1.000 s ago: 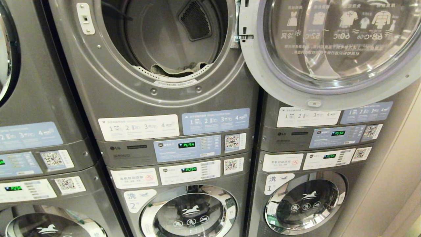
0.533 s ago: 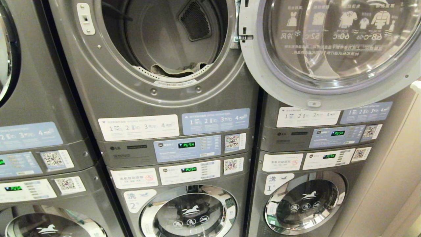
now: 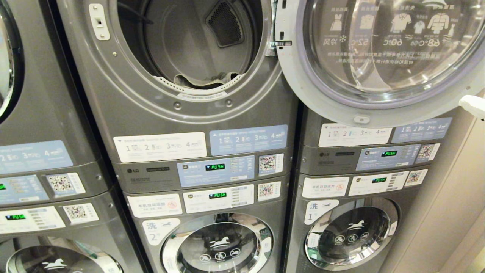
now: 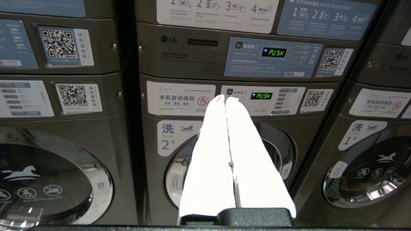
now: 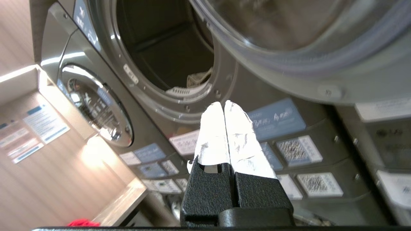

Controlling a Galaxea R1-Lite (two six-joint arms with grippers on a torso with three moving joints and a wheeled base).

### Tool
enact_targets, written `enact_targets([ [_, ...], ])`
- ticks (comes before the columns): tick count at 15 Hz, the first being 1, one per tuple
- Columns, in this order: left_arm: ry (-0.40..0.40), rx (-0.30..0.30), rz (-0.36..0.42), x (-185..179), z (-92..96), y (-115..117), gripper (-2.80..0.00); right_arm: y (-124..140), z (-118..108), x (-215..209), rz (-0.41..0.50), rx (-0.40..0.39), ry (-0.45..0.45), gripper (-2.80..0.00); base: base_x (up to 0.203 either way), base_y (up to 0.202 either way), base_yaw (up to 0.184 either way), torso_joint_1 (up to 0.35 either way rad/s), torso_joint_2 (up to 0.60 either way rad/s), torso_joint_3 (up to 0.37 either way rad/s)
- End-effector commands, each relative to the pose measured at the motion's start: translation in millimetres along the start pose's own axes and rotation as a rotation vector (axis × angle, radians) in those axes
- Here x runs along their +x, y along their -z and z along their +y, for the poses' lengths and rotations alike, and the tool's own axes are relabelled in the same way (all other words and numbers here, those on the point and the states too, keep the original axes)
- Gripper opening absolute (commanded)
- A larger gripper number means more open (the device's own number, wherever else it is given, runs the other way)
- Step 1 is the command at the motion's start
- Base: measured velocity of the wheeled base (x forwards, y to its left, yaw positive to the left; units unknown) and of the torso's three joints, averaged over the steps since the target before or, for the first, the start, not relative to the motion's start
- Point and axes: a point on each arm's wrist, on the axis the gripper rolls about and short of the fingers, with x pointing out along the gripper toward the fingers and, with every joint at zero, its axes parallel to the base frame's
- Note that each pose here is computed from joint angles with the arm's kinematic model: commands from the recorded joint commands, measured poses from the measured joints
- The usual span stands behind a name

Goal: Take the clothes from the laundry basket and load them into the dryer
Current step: Close the dryer

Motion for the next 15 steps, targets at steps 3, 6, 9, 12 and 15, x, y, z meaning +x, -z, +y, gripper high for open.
enact_targets([
  [3,-0.001,0.0,0.013,1,0.3,4,-2.8,-19,-12,-9,-0.081,-0.076,0.062,-2.8,0.0,0.0,0.0,0.0,0.0,0.0],
  [6,-0.001,0.0,0.013,1,0.3,4,-2.8,-40,-22,-38,-0.181,-0.16,0.18,-2.8,0.0,0.0,0.0,0.0,0.0,0.0],
  [9,-0.001,0.0,0.013,1,0.3,4,-2.8,-70,-20,-52,-0.284,-0.268,0.23,-2.8,0.0,0.0,0.0,0.0,0.0,0.0],
  [12,-0.001,0.0,0.013,1,0.3,4,-2.8,-56,-11,-51,-0.275,-0.197,0.217,-2.8,0.0,0.0,0.0,0.0,0.0,0.0],
  [15,-0.003,0.0,0.013,1,0.3,4,-2.8,-32,11,-48,-0.248,-0.138,0.181,-2.8,0.0,0.0,0.0,0.0,0.0,0.0],
])
